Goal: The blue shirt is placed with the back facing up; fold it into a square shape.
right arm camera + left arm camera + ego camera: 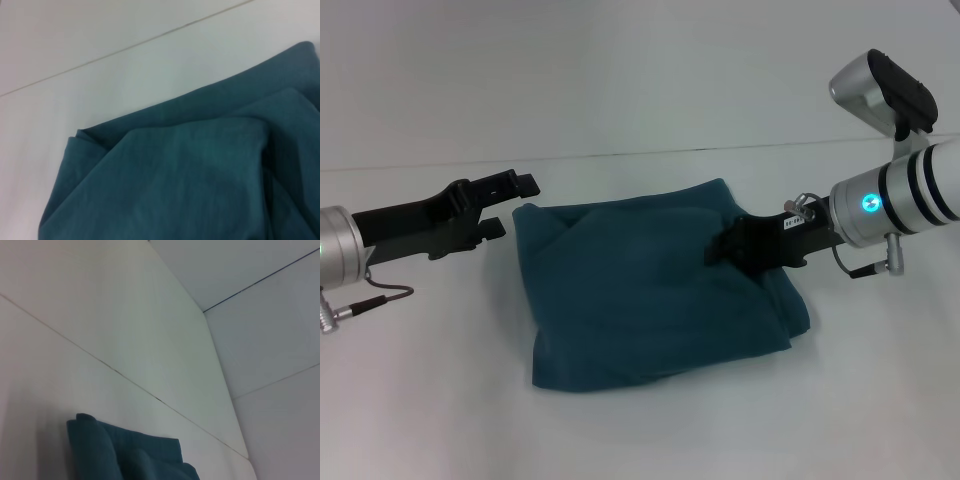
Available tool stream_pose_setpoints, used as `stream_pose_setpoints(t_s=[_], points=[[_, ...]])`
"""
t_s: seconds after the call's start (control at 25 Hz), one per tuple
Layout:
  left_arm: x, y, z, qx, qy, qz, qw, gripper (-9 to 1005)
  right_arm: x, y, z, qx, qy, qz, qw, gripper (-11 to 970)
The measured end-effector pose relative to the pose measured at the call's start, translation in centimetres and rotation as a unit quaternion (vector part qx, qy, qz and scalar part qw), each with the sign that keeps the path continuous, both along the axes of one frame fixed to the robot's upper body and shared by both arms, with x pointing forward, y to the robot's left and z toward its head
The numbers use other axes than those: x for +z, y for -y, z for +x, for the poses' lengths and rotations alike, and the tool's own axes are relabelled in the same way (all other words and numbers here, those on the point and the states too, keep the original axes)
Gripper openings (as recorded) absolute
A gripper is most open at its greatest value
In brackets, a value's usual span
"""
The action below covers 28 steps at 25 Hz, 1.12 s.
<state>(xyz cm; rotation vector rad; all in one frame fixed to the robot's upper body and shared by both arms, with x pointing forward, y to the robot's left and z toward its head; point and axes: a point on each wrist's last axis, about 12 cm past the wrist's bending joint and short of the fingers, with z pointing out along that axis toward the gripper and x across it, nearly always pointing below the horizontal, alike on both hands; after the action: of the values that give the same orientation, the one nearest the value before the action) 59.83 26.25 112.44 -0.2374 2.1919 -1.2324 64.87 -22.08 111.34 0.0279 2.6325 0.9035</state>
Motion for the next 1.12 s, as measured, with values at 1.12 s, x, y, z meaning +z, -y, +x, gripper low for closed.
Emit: stream_pose_setpoints(t_s=[1.12], points=[[-0.08, -0.13, -0.05, 0.003, 0.0, 0.0, 1.0, 936, 0.27, 0.02, 0.67, -0.007, 0.035, -0.004, 0.999, 45]])
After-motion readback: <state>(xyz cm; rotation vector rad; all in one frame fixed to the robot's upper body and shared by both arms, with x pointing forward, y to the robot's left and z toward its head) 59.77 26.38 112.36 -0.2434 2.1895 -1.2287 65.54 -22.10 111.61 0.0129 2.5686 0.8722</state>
